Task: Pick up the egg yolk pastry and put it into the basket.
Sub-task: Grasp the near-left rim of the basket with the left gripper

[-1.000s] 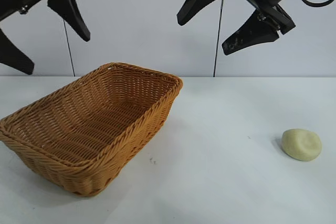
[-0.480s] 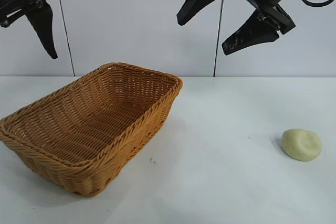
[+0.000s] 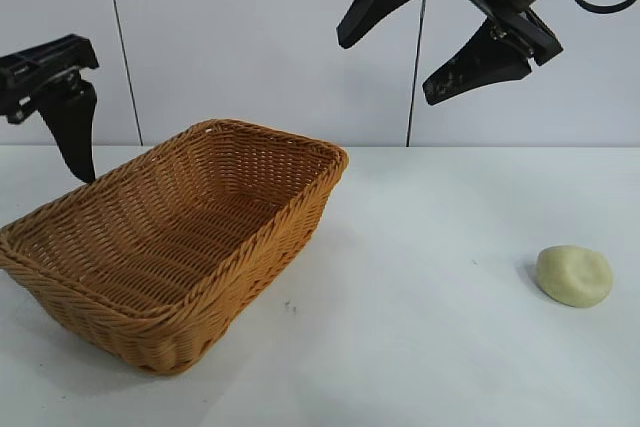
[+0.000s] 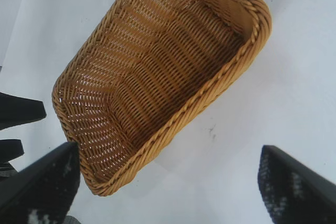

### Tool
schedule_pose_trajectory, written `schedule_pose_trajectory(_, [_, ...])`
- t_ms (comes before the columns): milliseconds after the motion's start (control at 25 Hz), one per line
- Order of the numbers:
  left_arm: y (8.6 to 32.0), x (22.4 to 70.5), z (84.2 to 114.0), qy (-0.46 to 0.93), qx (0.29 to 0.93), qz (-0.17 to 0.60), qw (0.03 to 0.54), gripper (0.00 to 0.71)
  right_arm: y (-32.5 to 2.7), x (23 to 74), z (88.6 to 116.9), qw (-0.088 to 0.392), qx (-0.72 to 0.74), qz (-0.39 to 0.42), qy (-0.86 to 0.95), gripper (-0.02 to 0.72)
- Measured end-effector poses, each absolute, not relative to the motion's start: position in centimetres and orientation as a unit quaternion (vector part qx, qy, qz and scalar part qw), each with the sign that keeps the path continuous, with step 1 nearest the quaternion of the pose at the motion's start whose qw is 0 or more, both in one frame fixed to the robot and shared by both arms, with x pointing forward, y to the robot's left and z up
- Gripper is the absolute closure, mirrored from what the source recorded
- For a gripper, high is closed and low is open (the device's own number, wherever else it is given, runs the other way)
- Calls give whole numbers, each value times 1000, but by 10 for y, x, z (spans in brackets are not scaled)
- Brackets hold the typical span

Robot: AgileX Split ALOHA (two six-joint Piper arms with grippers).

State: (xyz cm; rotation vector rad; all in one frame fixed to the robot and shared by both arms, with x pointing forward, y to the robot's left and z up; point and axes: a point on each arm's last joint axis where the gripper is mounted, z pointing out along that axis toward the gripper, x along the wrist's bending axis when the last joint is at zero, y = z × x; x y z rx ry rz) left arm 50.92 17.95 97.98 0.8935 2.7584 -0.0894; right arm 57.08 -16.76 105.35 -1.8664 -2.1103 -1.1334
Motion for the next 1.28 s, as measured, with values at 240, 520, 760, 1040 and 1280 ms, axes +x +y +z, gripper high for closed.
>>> schedule_pose_trajectory(240, [174,523,948,947,302,-30,107,14,-167,571,1053,54,-613,-372,-695,71])
schedule_pose_trajectory(520, [168,530,920,952,289,-39,93,14,-167,570,1053,57,-613,-370,-696,71])
schedule_pose_trajectory(760, [180,537,915,956,277,-42,91,14,-167,570,1053,58,-613,-369,-696,71])
schedule_pose_trajectory(1040, [187,540,915,958,265,-59,92,134,-167,570,1053,58,-612,-369,-697,71])
schedule_pose_trajectory(1280, [187,538,915,959,265,-61,83,496,-167,570,1053,58,-612,-369,-697,71])
